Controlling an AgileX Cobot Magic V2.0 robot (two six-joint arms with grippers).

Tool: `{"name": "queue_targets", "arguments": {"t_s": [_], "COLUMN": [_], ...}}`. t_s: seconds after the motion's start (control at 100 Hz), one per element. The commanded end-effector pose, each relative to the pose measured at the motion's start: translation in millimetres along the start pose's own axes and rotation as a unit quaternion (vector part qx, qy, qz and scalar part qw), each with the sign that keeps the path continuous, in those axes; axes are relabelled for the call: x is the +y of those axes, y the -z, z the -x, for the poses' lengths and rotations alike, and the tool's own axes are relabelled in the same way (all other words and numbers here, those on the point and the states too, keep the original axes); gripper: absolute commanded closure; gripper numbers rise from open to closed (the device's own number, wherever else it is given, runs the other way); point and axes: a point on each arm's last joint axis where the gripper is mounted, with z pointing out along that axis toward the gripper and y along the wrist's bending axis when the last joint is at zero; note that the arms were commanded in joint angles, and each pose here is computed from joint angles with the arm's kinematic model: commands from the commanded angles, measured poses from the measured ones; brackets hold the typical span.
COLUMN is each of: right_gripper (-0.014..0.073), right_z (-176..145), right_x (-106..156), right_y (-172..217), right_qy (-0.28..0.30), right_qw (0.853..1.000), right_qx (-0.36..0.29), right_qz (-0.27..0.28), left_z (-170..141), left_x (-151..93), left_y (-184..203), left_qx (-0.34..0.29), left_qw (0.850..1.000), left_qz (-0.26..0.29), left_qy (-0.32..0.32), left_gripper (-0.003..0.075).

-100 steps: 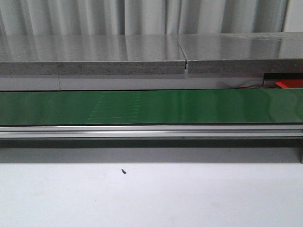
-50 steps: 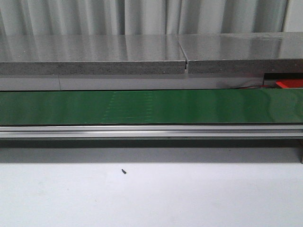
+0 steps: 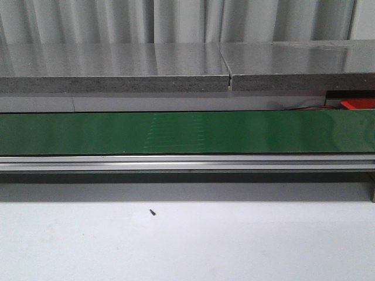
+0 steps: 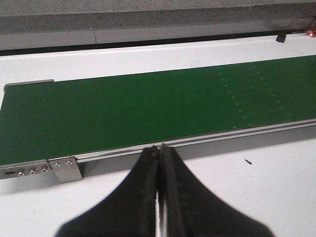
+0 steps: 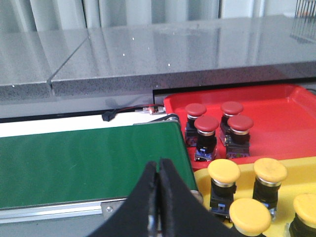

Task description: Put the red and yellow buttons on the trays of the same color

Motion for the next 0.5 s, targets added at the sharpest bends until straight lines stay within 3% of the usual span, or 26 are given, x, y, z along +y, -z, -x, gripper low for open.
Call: {"name": "queue_targets", "arguments": {"t_s": [0.0,0.18,0.49], "right_gripper": [0.0662,0.0662,0.0662], "right_z": [8,-11,-11], "right_x": [1,0,2], "right_y": [5,12,24], "right_qy": [0.009,0.016,0.032], "right_qw": [0.998,0.998,0.995], "right_qx": [-0.068,-0.067,-0.094], "right_qz": [0.008,0.008,0.028], "left_z": [14,14,14], "left_x": [-1,-1,-1], "left_y": [5,5,5], "left_qx": [-0.048,-0.048,-0.048], "left_qw": [0.999,0.999,0.999], "left_qz": [-0.003,-0.003,-0.003], "left_qy": [0.002,0.002,0.002], "left_gripper": [0.0739,0.0739,0.0739]}}
